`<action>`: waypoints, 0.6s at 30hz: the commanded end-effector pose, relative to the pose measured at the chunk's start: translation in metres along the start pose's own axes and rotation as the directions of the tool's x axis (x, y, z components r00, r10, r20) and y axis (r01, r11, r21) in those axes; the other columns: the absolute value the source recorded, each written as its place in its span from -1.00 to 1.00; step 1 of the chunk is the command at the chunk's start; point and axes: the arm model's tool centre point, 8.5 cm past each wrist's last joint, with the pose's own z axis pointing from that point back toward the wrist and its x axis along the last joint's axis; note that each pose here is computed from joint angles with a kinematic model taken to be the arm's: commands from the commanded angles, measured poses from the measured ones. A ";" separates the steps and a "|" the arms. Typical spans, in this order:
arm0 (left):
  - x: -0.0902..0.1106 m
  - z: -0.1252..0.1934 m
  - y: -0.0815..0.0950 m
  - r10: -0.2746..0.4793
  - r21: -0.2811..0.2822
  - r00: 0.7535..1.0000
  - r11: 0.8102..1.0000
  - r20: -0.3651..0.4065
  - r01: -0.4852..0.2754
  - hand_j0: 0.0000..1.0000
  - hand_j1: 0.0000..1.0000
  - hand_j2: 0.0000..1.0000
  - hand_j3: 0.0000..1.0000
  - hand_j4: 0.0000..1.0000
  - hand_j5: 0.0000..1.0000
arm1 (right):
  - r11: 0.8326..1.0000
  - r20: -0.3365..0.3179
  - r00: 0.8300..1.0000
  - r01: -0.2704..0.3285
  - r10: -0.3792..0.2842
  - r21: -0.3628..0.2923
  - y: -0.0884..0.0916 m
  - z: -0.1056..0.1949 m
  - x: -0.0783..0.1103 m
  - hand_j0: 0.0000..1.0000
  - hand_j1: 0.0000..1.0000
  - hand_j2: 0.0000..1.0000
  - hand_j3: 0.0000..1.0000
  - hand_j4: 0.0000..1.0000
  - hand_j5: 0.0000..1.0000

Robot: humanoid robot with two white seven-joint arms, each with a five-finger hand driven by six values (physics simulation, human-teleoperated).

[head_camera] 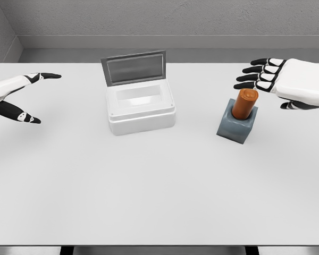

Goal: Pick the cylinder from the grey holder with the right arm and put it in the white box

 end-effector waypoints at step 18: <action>0.014 -0.028 0.015 0.249 0.153 0.954 0.949 0.167 -0.275 1.00 1.00 1.00 1.00 1.00 1.00 | 0.956 0.002 0.999 -0.047 0.048 0.289 -0.012 -0.059 -0.039 0.99 0.99 0.99 0.99 0.99 0.99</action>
